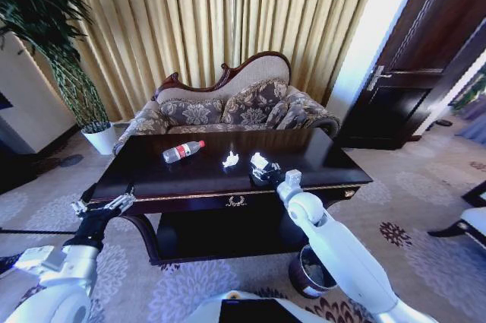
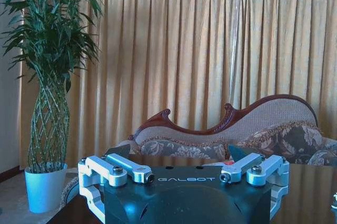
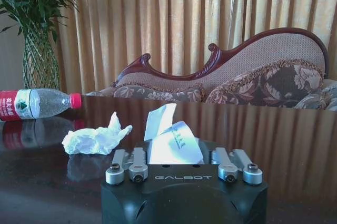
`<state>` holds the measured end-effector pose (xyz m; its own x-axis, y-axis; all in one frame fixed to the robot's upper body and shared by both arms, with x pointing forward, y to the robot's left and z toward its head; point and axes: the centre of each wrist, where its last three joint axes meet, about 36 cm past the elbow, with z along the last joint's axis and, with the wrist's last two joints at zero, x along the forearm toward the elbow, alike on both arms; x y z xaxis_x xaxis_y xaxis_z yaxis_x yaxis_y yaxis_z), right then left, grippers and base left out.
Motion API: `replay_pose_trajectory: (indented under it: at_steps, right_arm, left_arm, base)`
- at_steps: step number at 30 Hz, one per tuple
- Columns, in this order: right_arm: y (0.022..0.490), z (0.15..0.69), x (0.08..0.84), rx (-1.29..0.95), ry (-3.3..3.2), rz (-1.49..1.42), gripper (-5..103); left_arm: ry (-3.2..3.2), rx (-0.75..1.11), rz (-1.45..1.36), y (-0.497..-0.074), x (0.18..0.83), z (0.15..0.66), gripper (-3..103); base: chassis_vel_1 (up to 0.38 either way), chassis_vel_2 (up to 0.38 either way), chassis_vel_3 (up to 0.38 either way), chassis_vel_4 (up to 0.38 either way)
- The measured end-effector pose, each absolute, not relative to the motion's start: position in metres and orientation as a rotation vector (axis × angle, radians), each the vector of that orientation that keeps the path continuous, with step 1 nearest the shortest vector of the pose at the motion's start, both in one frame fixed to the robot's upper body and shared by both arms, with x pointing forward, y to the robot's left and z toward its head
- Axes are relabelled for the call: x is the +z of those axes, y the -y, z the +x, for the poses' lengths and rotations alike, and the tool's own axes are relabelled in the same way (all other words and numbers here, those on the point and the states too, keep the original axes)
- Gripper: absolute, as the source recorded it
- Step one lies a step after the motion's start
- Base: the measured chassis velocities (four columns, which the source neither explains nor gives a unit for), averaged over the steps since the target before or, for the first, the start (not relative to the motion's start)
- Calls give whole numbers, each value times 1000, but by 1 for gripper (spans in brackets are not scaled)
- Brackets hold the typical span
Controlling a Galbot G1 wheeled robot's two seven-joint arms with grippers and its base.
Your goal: Move to the front of the table and place the trash on the table into the trash bin.
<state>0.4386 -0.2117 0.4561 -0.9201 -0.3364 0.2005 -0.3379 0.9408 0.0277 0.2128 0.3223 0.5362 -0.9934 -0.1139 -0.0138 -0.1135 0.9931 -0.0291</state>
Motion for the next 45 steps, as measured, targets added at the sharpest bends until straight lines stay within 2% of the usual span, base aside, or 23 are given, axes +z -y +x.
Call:
replay_pose_trajectory:
  at_steps: [2, 5, 6, 9, 11, 13, 15, 35, 45]
  right_arm:
    - [212, 438, 456, 11, 2894, 508, 48]
    - [213, 434, 455, 12, 2894, 505, 32]
    - [213, 434, 455, 12, 2894, 505, 32]
    - [215, 431, 454, 10, 2896, 496, 15]
    - [216, 430, 454, 10, 2897, 494, 15]
    - [219, 429, 454, 7, 2906, 487, 5]
    - [221, 428, 454, 7, 2913, 481, 0]
    - [243, 394, 474, -71, 2998, 414, 0]
    - [263, 370, 499, -51, 3107, 223, 0]
  left_arm:
    - [-3119, -44, -178, -322, 536, 213, 100]
    - [-3115, -46, -182, -322, 536, 212, 100]
    - [-3115, -46, -182, -322, 536, 212, 100]
    - [-3112, -47, -184, -322, 535, 212, 100]
    - [-3111, -46, -185, -323, 535, 211, 100]
    - [-3109, -46, -186, -323, 535, 211, 100]
    - [-3109, -48, -187, -322, 535, 211, 100]
    - [-3107, -52, -173, -321, 535, 212, 100]
    - [-3088, -79, -135, -319, 535, 219, 100]
  base:
    - [0, 0, 0, 0]
    - [0, 0, 0, 0]
    - [0, 0, 0, 0]
    - [0, 0, 0, 0]
    - [0, 0, 0, 0]
    - [0, 0, 0, 0]
    - [0, 0, 0, 0]
    - [0, 0, 0, 0]
    - [0, 0, 0, 0]
